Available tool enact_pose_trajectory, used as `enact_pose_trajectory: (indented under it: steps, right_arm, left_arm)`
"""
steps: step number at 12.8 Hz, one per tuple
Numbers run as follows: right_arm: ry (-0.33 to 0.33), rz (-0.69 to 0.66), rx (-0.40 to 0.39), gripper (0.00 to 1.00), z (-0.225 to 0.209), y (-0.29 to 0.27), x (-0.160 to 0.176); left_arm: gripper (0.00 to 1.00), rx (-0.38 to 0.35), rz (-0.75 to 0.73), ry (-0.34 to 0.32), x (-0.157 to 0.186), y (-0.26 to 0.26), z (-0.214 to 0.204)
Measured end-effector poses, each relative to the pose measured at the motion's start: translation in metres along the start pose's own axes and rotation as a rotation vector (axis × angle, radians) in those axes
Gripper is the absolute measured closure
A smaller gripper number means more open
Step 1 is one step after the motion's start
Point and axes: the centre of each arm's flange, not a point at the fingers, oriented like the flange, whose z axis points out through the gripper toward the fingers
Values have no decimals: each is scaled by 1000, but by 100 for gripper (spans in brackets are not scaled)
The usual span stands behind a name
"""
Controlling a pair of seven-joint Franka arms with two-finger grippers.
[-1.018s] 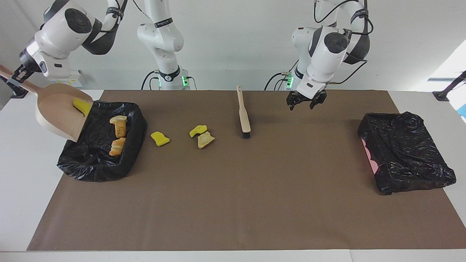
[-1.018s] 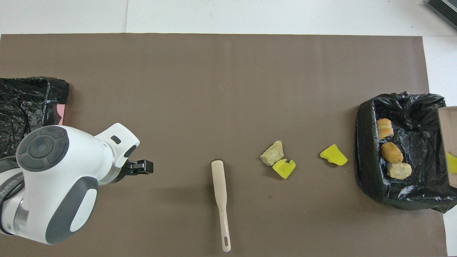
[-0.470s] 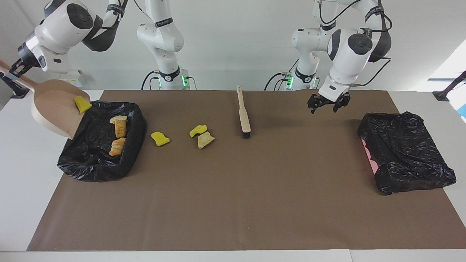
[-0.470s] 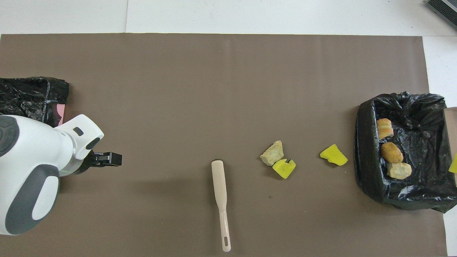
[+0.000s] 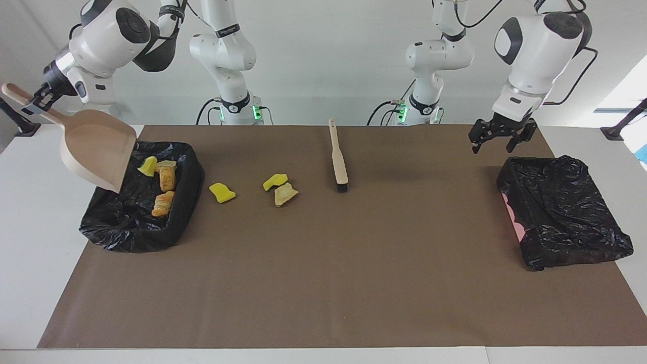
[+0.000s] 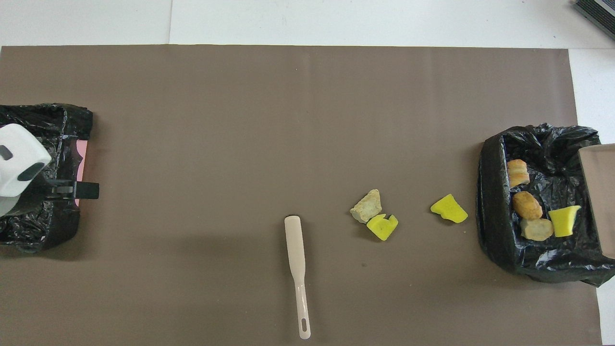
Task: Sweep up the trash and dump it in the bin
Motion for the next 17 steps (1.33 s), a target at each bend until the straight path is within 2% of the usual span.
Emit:
enact_pose_trajectory:
  steps: [2,4,6,9,11,13,17]
  right_arm:
    - [-2,9,12,68,5,-4,-10]
    - [50,28,10,68,2,-3,-4]
    - [151,55,-2,68,-11,4,12]
    - [373,134,47,68,-26,6,39]
    - [502,203,119,68,-31,3,55]
    - [587,306,234,68,-44,5,84]
    - [688,487,446,68,-75,18,157]
  left_arm:
    - [0,-2,3,-31,6,-8,-23]
    - [0,-4,7,-21,21,-7,-41]
    - [0,-5,9,6,36,-7,-55]
    - [0,-6,13,10,41,-5,-66]
    - [0,-6,14,10,41,-4,-68]
    - [0,-7,16,10,41,-3,-68]
    - [0,-54,23,2,40,7,-67]
